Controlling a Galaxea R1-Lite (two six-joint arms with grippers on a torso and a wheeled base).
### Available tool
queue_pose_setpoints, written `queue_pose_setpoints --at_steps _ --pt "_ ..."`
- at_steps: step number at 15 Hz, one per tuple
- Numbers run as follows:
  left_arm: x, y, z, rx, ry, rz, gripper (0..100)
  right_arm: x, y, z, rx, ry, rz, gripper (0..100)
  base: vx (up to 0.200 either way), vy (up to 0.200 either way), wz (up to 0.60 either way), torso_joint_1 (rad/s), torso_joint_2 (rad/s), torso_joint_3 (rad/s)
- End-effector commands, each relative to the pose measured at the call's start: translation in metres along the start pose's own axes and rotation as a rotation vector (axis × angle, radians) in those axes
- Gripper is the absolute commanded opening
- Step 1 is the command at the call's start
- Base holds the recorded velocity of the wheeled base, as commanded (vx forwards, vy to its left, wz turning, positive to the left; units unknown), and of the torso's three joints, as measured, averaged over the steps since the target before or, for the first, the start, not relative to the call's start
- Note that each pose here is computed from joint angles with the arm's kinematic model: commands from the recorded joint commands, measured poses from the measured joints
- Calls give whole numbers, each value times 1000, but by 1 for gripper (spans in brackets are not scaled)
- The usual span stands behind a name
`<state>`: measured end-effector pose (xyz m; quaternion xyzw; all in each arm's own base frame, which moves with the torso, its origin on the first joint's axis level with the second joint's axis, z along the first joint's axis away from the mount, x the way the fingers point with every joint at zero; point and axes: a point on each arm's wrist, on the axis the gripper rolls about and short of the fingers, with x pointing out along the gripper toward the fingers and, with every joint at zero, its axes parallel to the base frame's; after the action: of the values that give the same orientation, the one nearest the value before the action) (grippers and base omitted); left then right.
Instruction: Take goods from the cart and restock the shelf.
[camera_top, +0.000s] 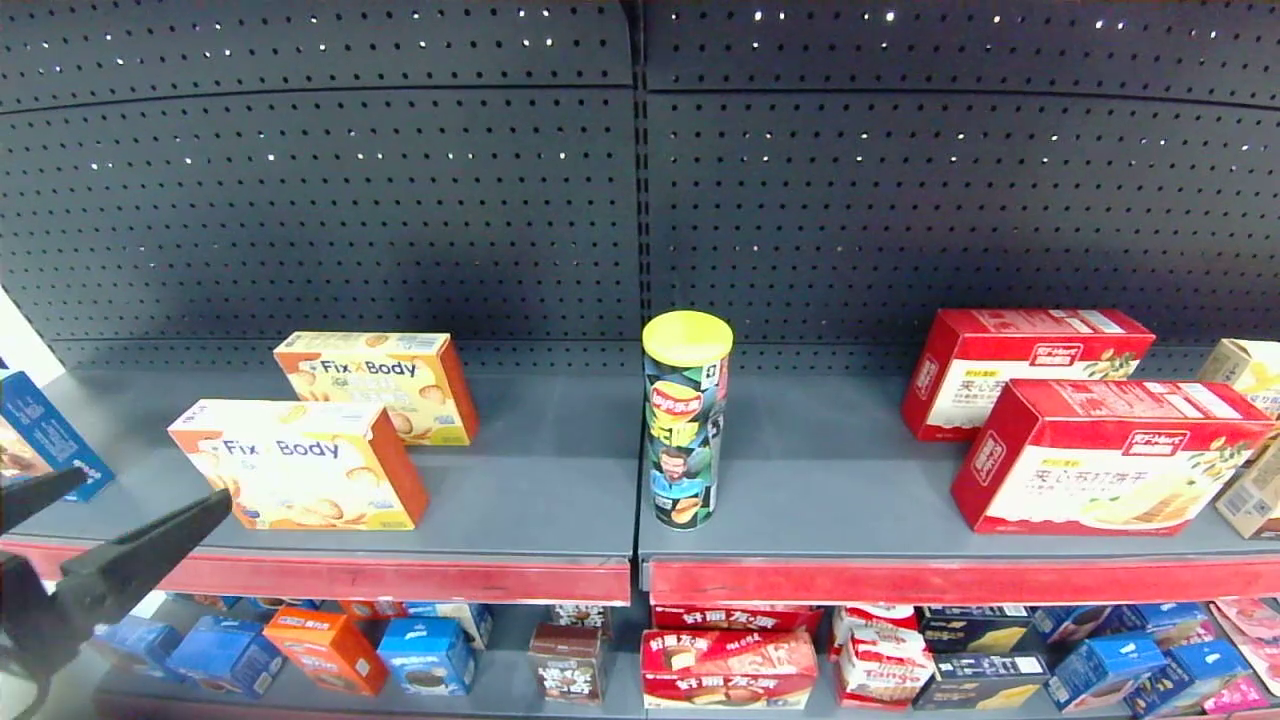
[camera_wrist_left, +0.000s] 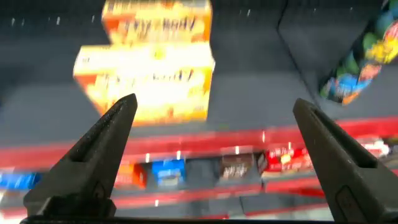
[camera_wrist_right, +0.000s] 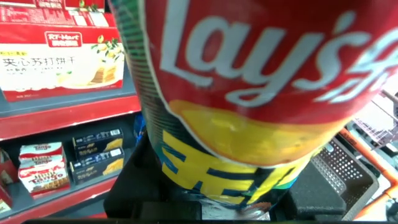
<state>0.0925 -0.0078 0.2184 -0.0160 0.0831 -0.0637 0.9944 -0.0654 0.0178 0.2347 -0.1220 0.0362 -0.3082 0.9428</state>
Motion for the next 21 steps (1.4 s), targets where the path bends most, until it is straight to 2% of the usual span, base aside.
queue_pose_setpoints --at_steps 1,3,5,7,10,11,12,13,16,18,21 --pt "-25 0 -4 0 -65 21 100 11 2 6 -12 38 15 0 0 0 0 0 0 0" --pt "-28 2 -3 -2 -82 45 100 13 3 6 -16 41 48 0 0 0 0 0 0 0" --pt "-32 1 -2 0 -103 47 100 12 4 8 -17 2 158 0 0 0 0 0 0 0" --pt "-36 2 -3 7 -111 69 100 10 4 12 -15 -25 213 0 0 0 0 0 0 0" --pt "-40 3 -3 11 -130 96 100 16 11 7 -17 -18 362 0 0 0 0 0 0 0" --pt "-40 3 -3 11 -132 98 100 17 12 6 -17 -16 373 0 0 0 0 0 0 0" --pt "-42 4 -3 14 -135 112 100 21 15 4 -30 -8 447 0 0 0 0 0 0 0" --pt "-41 4 -3 27 -135 128 100 24 16 8 -30 -16 468 0 0 0 0 0 0 0" --pt "-42 5 -1 43 -140 141 100 42 19 26 -51 -124 581 0 0 0 0 0 0 0" --pt "-41 5 -2 41 -135 141 100 51 21 29 -119 -140 601 0 0 0 0 0 0 0" --pt "-44 5 -3 41 -141 143 100 60 24 31 -119 -145 691 0 0 0 0 0 0 0"
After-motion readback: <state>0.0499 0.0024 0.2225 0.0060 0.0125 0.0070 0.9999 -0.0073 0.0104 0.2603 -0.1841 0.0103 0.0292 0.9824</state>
